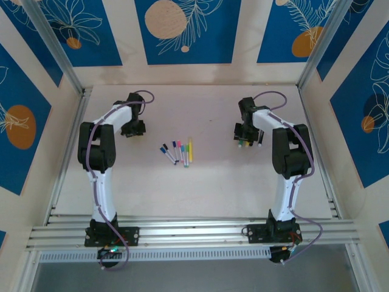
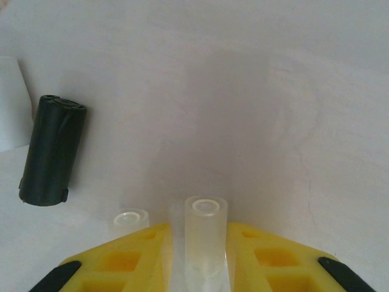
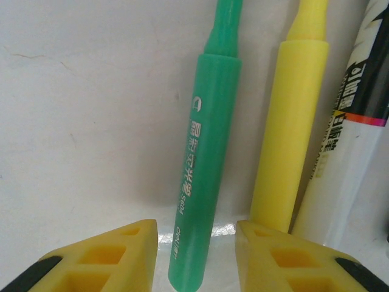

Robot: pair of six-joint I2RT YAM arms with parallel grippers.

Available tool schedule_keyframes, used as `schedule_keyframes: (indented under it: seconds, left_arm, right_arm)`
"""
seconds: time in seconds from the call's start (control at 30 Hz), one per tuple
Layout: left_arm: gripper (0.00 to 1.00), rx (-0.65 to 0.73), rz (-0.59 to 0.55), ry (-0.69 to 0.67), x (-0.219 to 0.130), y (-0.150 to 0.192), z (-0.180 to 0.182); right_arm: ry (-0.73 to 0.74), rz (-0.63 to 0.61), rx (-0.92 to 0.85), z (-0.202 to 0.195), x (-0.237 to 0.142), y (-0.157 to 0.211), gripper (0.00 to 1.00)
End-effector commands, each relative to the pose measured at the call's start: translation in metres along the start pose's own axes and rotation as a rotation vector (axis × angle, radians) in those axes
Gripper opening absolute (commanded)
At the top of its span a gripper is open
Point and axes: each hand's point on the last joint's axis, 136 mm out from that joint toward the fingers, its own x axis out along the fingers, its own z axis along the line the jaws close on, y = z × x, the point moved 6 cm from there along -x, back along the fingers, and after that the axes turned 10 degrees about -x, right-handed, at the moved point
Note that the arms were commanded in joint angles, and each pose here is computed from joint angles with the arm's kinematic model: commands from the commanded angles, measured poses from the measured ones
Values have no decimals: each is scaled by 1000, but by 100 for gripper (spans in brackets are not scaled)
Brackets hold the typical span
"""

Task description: Open the pen caps

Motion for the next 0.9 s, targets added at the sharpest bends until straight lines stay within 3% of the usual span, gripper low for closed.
schedule_keyframes:
  seconds: [0.0,0.2,0.47,0.6,0.87]
  left_arm:
    - [29,-12,-47,17,-26,-12,2]
    - [31,-26,-146,125,-85,-20,-5]
    - [35,0,-302,516,-171,7,-41]
    - [35,41,-262,620,-179,32,-63]
    - [35,23,-121,768,-157,74,-83]
  right_arm:
    - [-27,-47,-5,7,-23,-9,38]
    - [-170,-153,-27,32,-69,-14,37]
    - [-335,-209,-85,84,-113,16,37]
    - [-358,-170,-145,121,-111,38,37]
    - [-316,-66,-269,183,-84,70,39]
